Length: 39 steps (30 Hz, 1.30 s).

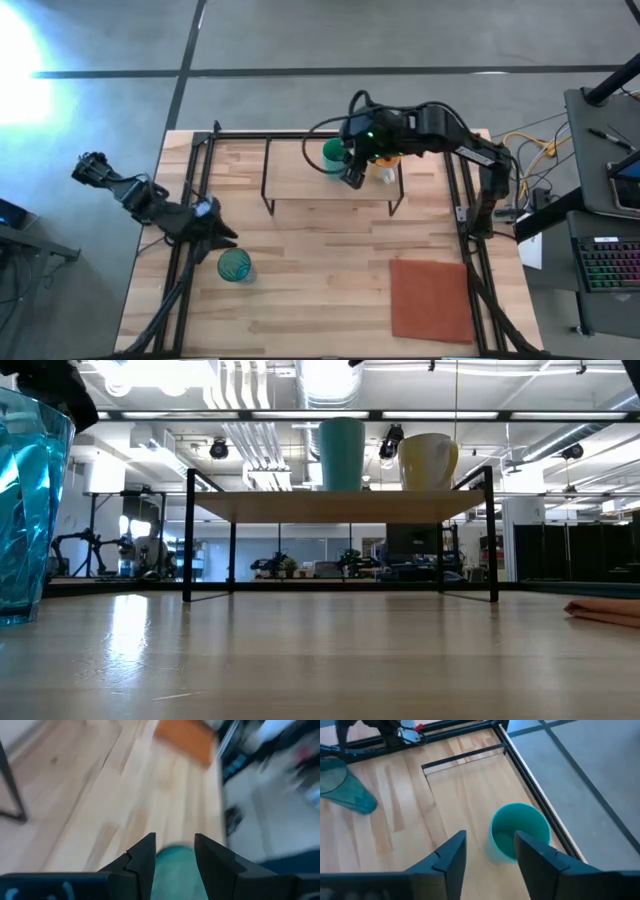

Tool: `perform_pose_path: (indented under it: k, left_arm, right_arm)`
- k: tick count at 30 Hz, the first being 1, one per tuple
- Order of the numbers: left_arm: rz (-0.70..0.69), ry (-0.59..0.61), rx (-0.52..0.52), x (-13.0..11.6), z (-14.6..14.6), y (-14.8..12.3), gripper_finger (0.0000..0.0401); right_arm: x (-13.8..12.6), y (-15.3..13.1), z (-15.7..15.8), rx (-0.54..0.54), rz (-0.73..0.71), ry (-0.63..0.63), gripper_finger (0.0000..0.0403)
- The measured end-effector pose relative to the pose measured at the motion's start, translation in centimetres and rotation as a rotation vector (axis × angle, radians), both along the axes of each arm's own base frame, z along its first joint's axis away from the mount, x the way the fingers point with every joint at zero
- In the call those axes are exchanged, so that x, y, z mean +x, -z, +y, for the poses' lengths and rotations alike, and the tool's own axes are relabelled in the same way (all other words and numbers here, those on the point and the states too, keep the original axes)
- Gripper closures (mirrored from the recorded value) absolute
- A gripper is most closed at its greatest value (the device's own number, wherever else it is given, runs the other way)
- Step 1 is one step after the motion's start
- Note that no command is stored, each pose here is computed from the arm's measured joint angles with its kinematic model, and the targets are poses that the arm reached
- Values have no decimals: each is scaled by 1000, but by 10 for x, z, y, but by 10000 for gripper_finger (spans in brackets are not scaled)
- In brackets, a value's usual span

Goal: Stack small to large cups/mugs on shelf
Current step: Put the transparent blue cup on the shelf

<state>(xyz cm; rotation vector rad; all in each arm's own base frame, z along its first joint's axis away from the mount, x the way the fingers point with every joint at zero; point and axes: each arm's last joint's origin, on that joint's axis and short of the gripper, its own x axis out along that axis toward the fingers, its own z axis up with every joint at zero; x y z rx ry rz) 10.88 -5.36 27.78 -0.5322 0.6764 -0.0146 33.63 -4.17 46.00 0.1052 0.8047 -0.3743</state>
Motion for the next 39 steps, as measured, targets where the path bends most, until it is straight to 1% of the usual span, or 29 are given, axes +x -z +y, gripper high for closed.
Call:
perform_pose_path:
  k: [4,6,8,13,23,26,30,31,34,36,39]
  left_arm:
    - [267,61,99,6,-6,-7,280]
    - [358,77,125,12,-10,-11,280]
    - [395,94,144,20,-15,-13,280]
    - [434,115,182,38,-25,-14,280]
    - [598,129,270,55,-35,19,281]
    - [623,153,295,59,-37,24,302]
    - [628,160,297,63,-39,23,379]
    - [624,159,295,64,-39,21,389]
    - [624,156,292,62,-38,9,397]
    - [608,149,282,59,-36,-9,399]
    - [579,107,297,51,-26,-49,400]
  right_arm:
    - [-10,-5,15,-29,4,30,224]
    - [-14,-6,21,-34,13,52,214]
    - [-16,-5,27,-31,31,64,206]
    - [-20,-3,39,4,56,82,192]
    - [-21,-2,66,30,37,59,188]
    - [-22,-2,72,37,34,62,188]
    - [-26,0,75,52,57,95,188]
    - [-27,0,76,58,68,108,188]
    - [-29,2,79,78,76,133,188]
    - [-30,2,83,83,76,124,188]
    - [-32,2,90,103,67,126,188]
